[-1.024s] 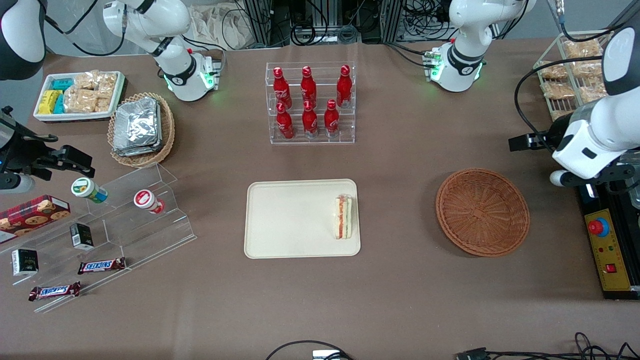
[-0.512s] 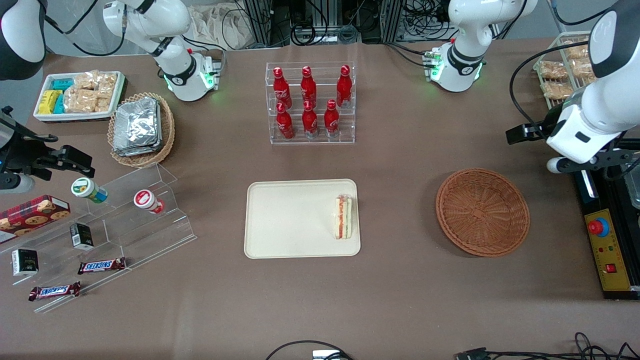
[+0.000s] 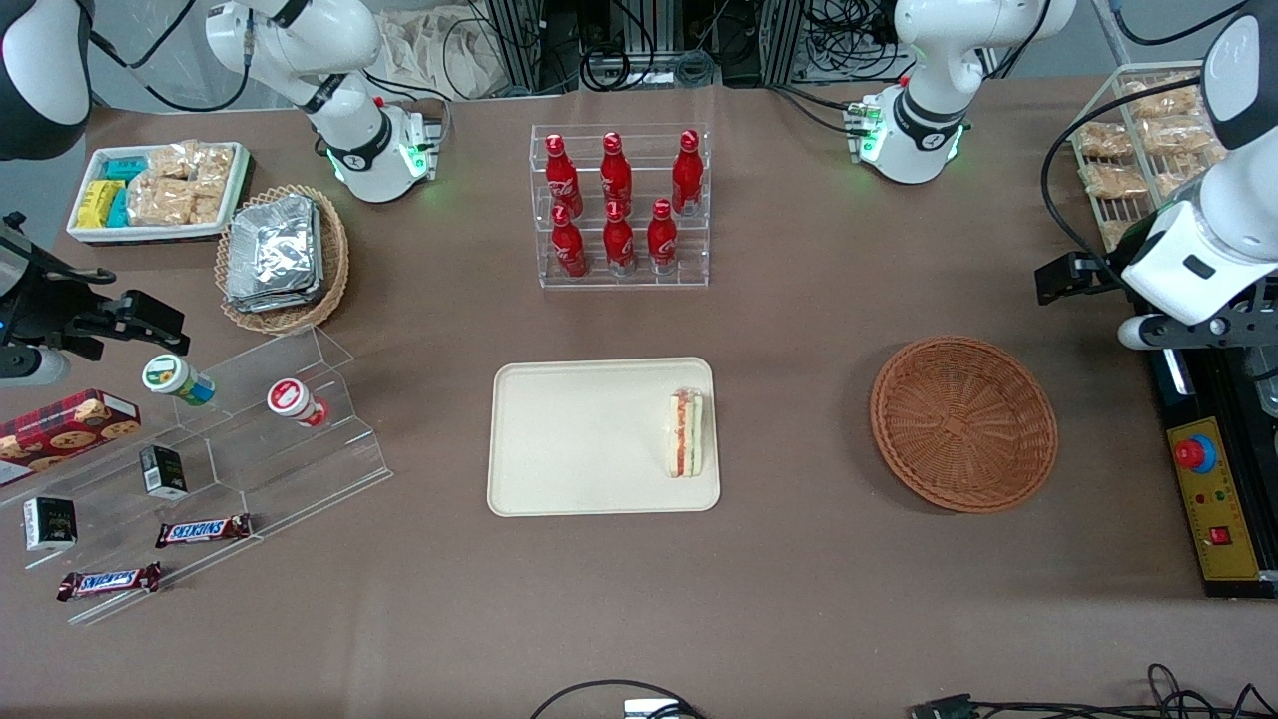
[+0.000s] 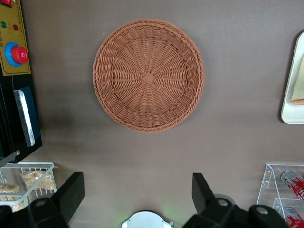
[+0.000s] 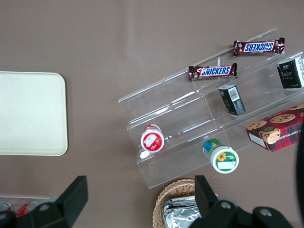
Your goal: Place sandwich from basket to tray
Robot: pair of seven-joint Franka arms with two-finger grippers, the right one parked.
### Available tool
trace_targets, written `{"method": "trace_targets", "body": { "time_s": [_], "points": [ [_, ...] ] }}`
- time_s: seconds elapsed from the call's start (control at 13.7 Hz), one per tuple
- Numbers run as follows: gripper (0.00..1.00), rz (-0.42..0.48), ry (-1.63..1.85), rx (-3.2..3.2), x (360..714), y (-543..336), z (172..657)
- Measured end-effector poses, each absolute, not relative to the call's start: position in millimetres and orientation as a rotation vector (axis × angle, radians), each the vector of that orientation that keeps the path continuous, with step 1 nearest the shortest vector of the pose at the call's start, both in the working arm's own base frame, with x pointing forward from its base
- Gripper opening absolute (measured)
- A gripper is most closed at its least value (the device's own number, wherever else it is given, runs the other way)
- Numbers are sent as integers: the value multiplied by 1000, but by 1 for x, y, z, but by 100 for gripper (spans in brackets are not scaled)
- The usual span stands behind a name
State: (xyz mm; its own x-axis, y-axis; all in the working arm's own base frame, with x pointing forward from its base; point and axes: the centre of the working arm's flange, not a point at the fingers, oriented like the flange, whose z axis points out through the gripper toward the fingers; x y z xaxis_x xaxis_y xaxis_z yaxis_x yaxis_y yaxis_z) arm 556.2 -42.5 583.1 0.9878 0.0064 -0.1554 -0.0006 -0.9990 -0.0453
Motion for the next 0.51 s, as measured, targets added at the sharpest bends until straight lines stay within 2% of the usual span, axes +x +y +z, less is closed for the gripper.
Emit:
{"method": "trace_targets", "body": {
  "time_s": [0.37,0.51],
  "points": [
    [100,124,1,-3097,557,-44,580],
    [100,123,3,-3096,554,-44,577]
  ]
}}
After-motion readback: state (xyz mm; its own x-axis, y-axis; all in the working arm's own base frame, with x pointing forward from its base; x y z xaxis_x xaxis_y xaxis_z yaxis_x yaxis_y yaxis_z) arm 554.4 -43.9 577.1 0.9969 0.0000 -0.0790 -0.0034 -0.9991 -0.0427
